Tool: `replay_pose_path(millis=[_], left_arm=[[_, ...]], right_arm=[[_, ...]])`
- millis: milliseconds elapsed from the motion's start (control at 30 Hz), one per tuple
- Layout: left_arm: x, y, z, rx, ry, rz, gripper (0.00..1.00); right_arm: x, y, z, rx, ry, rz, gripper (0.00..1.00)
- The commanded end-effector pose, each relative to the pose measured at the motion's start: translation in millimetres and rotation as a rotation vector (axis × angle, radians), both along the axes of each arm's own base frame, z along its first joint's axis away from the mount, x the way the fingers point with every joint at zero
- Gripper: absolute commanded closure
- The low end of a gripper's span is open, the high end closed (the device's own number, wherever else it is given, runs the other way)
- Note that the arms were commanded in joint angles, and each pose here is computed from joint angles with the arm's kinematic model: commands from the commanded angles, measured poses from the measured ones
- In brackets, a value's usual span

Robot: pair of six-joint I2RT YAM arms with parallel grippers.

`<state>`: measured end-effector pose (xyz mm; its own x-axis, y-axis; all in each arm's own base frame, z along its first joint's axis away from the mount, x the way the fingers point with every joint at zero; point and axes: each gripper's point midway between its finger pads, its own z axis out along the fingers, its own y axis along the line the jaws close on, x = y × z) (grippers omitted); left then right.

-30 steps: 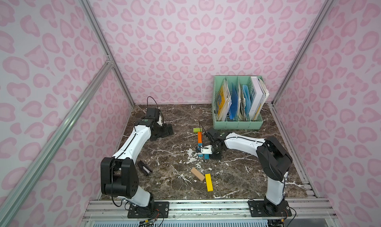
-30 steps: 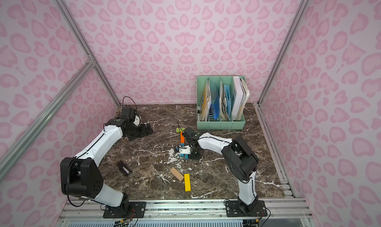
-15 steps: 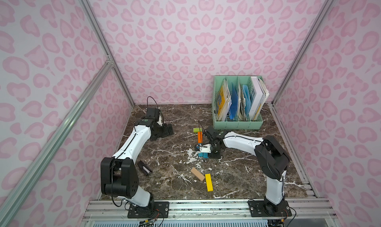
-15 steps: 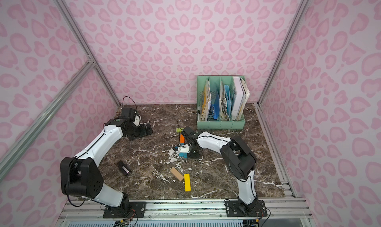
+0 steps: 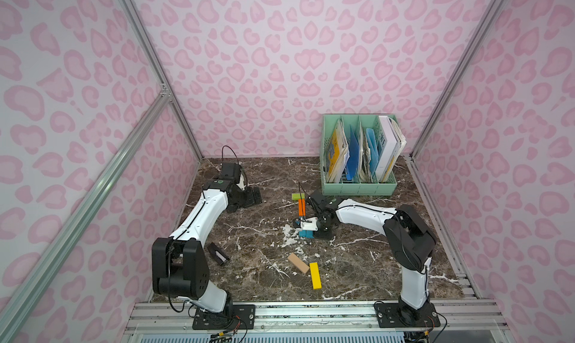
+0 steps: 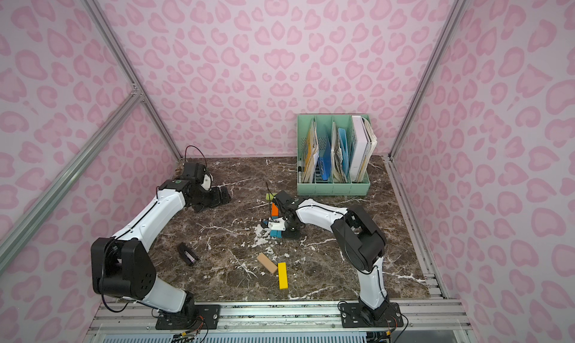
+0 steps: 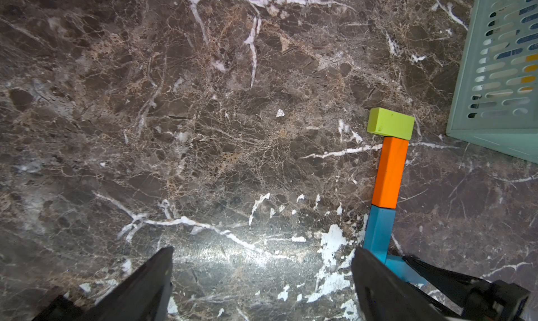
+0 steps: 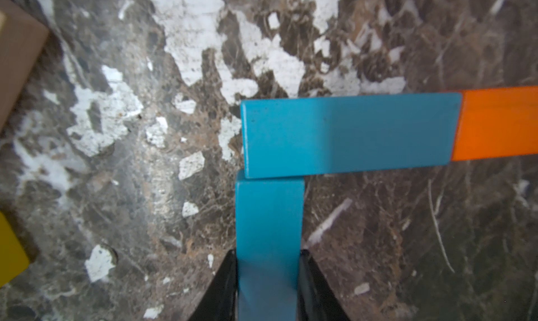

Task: Assemble a giraffe with building blocks
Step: Assemble the building block at the center of the board.

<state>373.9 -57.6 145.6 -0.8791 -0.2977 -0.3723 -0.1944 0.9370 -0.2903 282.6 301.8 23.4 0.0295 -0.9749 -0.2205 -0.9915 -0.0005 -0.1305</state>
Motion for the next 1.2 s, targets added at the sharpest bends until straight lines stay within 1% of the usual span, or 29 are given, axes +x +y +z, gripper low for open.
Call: replay_pose_path(millis=[0, 267, 633, 833, 1000, 1167], left_arm=[[-4, 0, -1, -0.001, 0.015, -0.010, 0.02], [-3, -1, -1, -0.002, 0.015, -0.011, 0.02], [-3, 0, -1, -0.002, 0.015, -0.010, 0.02], [-4, -1, -1, -0.002, 0.014, -0.011, 0.02], [-4, -1, -1, -0.002, 0.014, -0.011, 0.02], [-4, -1, -1, 0.000, 0.013, -0.012, 0.02]], right_arm=[[9, -9, -6, -0.049, -0.041, -0.023, 0.66], [11, -9, -7, -0.047, -0.045, -0.023, 0.65], [-8, -16, -4, -0.032, 0.016, 0.049, 0.68], [-10, -15, -4, -0.026, 0.020, 0.052, 0.67], [-9, -13, -6, -0.028, 0.024, 0.048, 0.64], [-7, -10, -7, -0.030, 0.031, 0.041, 0.64]])
